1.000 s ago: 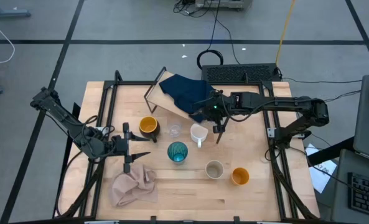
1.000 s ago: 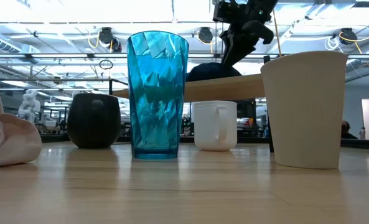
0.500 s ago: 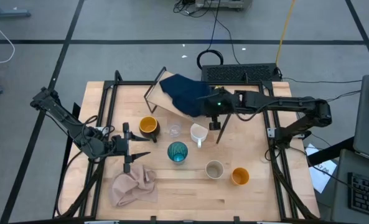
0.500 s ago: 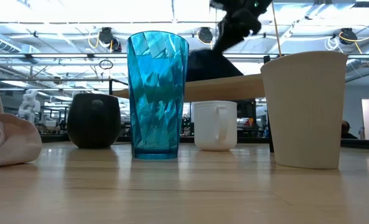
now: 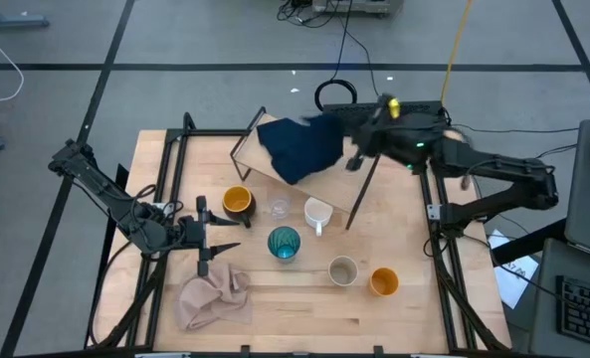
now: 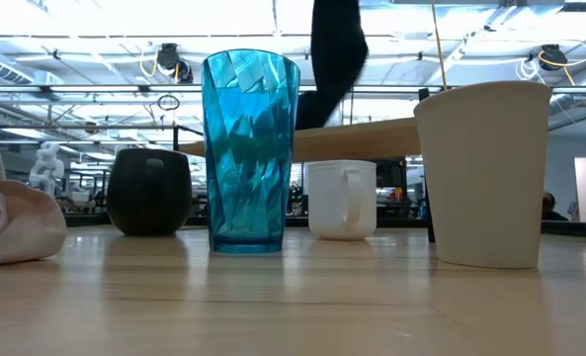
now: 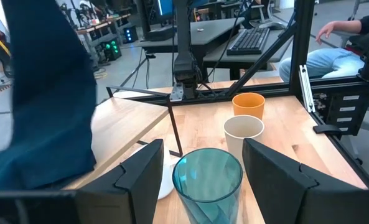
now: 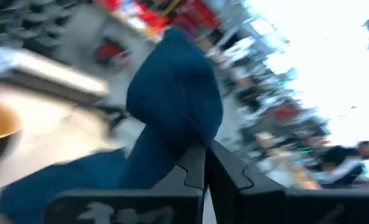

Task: Stack small to large cups/mugs on shelf
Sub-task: Remove the dark blue microfiber cloth from the shelf

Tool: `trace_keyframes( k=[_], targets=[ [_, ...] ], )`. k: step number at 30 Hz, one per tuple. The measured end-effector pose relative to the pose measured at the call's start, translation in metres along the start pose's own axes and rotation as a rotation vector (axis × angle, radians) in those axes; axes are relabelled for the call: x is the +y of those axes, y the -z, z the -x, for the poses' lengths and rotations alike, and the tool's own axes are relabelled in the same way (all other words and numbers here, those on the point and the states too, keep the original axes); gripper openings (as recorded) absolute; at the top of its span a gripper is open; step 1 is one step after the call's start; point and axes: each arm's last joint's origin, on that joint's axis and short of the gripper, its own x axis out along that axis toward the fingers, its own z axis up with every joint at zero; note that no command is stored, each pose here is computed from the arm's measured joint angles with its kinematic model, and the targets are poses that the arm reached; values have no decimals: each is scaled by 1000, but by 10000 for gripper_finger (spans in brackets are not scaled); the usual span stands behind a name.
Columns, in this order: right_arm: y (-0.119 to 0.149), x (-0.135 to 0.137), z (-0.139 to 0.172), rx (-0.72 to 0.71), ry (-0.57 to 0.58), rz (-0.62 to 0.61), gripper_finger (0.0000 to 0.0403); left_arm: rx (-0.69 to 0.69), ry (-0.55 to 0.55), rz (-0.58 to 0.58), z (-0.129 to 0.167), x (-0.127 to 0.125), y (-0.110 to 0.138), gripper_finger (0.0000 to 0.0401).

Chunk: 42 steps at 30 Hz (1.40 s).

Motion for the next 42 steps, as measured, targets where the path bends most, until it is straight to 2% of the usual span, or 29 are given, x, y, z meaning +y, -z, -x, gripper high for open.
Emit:
trace_keyframes(
  k=[4,9,16,22,25,33,42],
  targets=[
    [-9,-19,13,-35,167,73,0,0,0,5,0,0,0,218],
    [-19,-38,25,-48,313,137,0,6,0,6,0,0,1,218],
    [-51,-75,41,-143,432,90,0,15,-1,10,0,0,2,218],
    [-79,-97,50,-192,481,117,0,15,-1,12,0,0,2,218],
    [-90,-101,51,-165,496,191,0,15,-1,14,0,0,2,218],
    [-115,-117,54,23,608,406,0,20,-1,10,0,0,2,218],
    [-126,-146,77,106,700,405,0,23,-1,25,0,0,3,218]
  ],
)
